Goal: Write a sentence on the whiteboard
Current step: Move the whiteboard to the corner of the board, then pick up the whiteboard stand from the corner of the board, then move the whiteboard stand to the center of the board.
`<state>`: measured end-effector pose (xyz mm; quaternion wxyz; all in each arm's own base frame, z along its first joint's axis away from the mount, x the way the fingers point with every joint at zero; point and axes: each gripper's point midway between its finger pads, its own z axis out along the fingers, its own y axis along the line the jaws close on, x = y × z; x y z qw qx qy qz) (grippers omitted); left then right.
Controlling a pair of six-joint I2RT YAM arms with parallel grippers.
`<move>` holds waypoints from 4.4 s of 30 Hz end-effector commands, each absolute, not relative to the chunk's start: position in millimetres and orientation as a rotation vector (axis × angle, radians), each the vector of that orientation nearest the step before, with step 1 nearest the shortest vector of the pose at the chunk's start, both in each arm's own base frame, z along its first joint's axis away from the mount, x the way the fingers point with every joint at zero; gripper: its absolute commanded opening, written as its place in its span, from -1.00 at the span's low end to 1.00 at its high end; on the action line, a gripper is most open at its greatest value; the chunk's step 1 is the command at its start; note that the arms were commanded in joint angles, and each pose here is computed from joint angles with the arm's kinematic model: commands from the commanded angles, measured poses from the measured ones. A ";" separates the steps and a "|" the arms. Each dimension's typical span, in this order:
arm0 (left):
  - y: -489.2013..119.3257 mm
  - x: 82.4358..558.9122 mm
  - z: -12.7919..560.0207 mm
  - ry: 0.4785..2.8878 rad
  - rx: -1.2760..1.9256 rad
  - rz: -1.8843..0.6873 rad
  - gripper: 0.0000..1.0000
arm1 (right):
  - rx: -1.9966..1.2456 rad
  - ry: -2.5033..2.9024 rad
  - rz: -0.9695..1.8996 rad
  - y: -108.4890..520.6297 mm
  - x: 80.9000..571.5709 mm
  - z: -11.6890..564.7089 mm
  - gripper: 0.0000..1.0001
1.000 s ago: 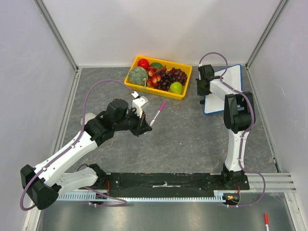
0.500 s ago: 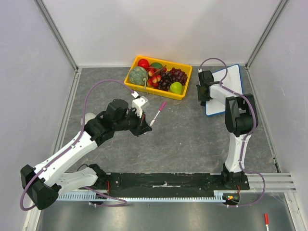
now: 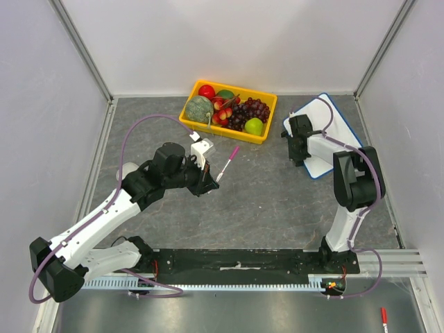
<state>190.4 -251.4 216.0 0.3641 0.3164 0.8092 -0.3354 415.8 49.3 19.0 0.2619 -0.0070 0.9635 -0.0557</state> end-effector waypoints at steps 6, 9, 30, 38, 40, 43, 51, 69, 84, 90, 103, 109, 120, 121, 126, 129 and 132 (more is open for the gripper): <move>-252.3 192.5 229.9 2.025 0.819 -0.869 -0.96 | 0.011 2.697 -0.068 65.2 337.3 16.3 -1.00; -251.4 192.1 231.3 2.018 0.821 -0.866 -0.96 | 0.040 2.694 -0.113 57.0 323.6 19.3 -1.00; -254.2 191.4 233.9 2.009 0.828 -0.884 -0.96 | 0.216 2.557 -0.082 62.7 364.0 47.1 0.60; -253.7 191.1 231.2 2.015 0.828 -0.881 -0.96 | 0.365 2.555 -0.133 44.6 365.8 35.1 0.61; -253.4 190.8 230.3 2.020 0.827 -0.882 -0.96 | 0.421 2.532 -0.157 34.4 367.7 35.4 0.59; -254.0 191.0 229.8 2.022 0.826 -0.884 -0.96 | 0.462 2.511 -0.169 24.4 373.0 34.7 0.58; -254.5 191.1 227.1 2.029 0.827 -0.885 -0.96 | 0.540 2.532 -0.184 3.2 376.8 18.5 0.42; -256.0 189.4 226.9 2.027 0.835 -0.897 -0.96 | 0.656 2.551 -0.194 -36.4 364.0 5.6 -0.84; -256.6 185.5 236.3 1.992 0.842 -0.924 -0.96 | 0.689 2.598 -0.183 -50.2 302.9 -1.8 -1.00; -256.0 183.7 239.3 1.983 0.844 -0.930 -0.96 | 0.648 2.619 -0.061 -32.6 287.3 6.4 -1.00; -257.0 189.7 245.4 1.979 0.821 -0.915 -0.96 | 0.471 2.691 0.117 24.6 251.3 8.0 -1.00; -258.9 192.1 244.9 1.986 0.811 -0.917 -0.96 | 0.393 2.718 0.154 56.9 239.5 4.4 -1.00; -264.1 198.0 247.2 1.988 0.801 -0.921 -0.96 | 0.196 2.751 0.243 115.7 212.4 8.1 -1.00; -264.5 198.1 247.4 1.988 0.802 -0.923 -0.96 | 0.177 2.753 0.237 122.7 211.2 8.0 -1.00; -263.8 198.8 245.9 1.996 0.792 -0.918 -0.96 | 0.070 2.764 0.265 165.1 201.0 4.8 -1.00; -263.2 198.2 246.0 1.997 0.786 -0.919 -0.96 | 0.017 2.773 0.280 188.2 191.8 2.0 -1.00; -261.5 196.7 245.4 2.003 0.782 -0.917 -0.96 | 0.003 2.761 0.321 210.6 184.2 3.2 -1.00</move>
